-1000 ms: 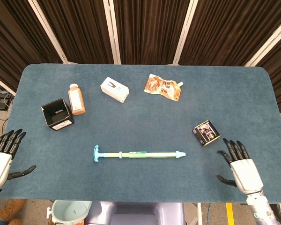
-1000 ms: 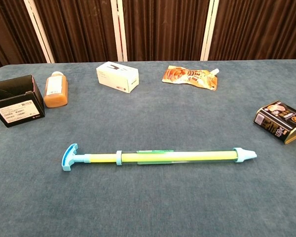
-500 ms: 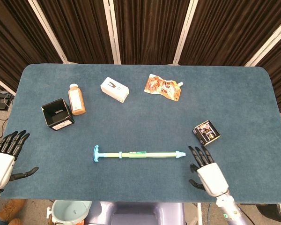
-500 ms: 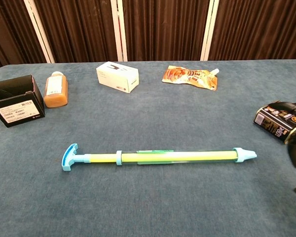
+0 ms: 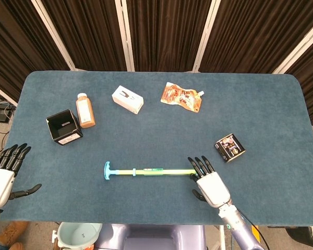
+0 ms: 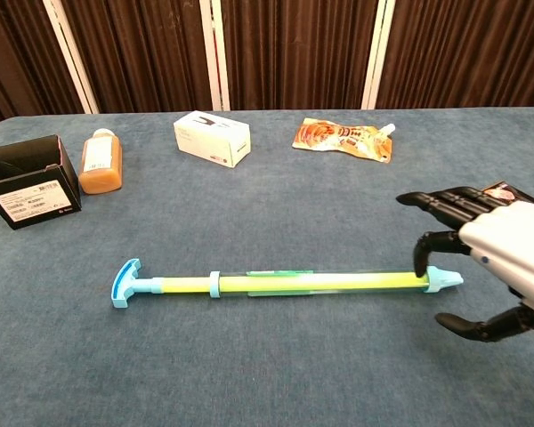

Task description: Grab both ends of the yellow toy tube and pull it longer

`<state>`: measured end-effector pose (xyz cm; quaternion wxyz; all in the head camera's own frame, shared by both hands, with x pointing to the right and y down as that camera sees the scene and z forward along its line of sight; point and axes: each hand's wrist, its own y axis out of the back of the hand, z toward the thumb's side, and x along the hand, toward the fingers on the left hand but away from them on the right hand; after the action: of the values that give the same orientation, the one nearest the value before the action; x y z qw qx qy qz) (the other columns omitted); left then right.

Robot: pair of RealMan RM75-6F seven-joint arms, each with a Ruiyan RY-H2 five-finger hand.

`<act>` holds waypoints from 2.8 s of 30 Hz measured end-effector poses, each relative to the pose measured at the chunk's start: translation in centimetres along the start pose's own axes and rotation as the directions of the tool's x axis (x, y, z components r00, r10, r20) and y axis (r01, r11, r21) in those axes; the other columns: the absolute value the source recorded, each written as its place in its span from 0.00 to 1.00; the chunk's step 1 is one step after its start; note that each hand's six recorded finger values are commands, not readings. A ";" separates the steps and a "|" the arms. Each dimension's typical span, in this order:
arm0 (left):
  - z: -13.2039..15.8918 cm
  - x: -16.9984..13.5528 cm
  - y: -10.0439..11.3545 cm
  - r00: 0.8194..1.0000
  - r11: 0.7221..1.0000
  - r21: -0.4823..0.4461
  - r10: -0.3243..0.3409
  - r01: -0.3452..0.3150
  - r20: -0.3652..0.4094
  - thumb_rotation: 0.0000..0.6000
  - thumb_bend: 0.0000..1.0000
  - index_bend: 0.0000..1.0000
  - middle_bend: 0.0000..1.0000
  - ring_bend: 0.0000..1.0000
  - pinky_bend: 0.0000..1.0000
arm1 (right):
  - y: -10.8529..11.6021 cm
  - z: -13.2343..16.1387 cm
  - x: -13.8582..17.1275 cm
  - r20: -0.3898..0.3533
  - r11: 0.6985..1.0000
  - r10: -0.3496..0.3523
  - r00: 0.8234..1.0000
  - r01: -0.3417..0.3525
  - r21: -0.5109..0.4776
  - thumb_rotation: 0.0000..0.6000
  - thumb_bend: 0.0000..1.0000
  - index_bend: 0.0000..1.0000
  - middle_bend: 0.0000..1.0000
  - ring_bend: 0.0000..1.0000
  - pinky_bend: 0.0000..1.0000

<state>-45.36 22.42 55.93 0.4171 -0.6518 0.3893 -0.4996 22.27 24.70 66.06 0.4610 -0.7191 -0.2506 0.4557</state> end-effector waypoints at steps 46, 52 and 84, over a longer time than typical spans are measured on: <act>-0.5 1.7 -1.3 0.998 0.999 0.049 -0.019 0.022 -0.063 1.00 0.08 0.04 0.08 0.04 0.11 | -2.7 -1.9 -6.4 0.038 0.994 0.104 0.994 -0.105 0.040 1.00 0.37 0.49 0.02 0.00 0.00; -0.2 1.7 -1.6 0.998 0.998 0.055 -0.030 0.033 -0.057 1.00 0.09 0.04 0.09 0.04 0.11 | -3.0 -2.0 -6.4 0.032 0.992 0.124 0.992 -0.124 0.026 1.00 0.40 0.56 0.04 0.00 0.00; 10.3 9.9 -11.2 0.974 0.971 -0.208 -0.076 0.121 0.214 1.00 0.16 0.43 0.10 0.04 0.11 | -0.6 -0.8 -4.6 -0.006 0.998 0.056 0.998 -0.056 0.002 1.00 0.46 0.75 0.10 0.00 0.00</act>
<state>-32.29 18.79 68.05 0.3549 -0.7604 0.3641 -0.4040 20.92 21.03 68.72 0.4495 -0.7267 -0.2286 0.4665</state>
